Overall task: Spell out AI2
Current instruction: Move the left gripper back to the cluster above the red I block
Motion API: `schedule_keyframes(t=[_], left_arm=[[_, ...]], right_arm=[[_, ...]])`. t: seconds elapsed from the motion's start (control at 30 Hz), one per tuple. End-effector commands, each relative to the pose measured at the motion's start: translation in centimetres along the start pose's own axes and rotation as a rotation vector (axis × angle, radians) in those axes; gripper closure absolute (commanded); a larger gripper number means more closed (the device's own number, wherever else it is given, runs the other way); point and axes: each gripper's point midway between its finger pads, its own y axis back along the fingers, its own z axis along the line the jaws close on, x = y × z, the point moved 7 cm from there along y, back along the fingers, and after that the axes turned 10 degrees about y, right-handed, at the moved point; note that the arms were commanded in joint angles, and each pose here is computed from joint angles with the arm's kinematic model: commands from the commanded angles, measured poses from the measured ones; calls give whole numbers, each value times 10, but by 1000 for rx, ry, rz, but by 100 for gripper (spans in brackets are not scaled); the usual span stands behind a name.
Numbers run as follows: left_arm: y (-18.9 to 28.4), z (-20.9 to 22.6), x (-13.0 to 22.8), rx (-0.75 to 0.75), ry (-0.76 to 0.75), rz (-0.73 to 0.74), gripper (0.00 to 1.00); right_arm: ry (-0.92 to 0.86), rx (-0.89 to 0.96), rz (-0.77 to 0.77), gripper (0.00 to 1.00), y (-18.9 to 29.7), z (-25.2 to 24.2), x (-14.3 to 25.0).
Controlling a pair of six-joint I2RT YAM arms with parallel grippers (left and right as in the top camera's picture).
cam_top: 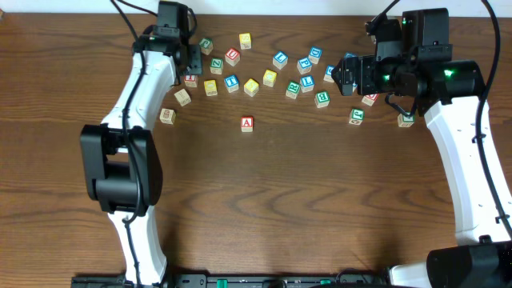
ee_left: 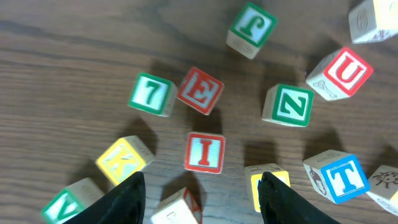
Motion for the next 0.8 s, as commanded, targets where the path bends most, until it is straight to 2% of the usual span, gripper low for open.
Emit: schedule_keyframes(t=[0.0, 0.37, 0.43, 0.77], left_arm=[[-24, 0, 11, -2, -44, 45, 43], [-64, 0, 22, -11, -45, 66, 44], [-70, 0, 26, -19, -46, 78, 48], [-86, 2, 35, -31, -30, 103, 59]], right_arm=[[6, 5, 2, 1, 0, -1, 0], [6, 5, 2, 1, 0, -1, 0], [6, 5, 2, 1, 0, -1, 0], [6, 5, 2, 1, 0, -1, 0]])
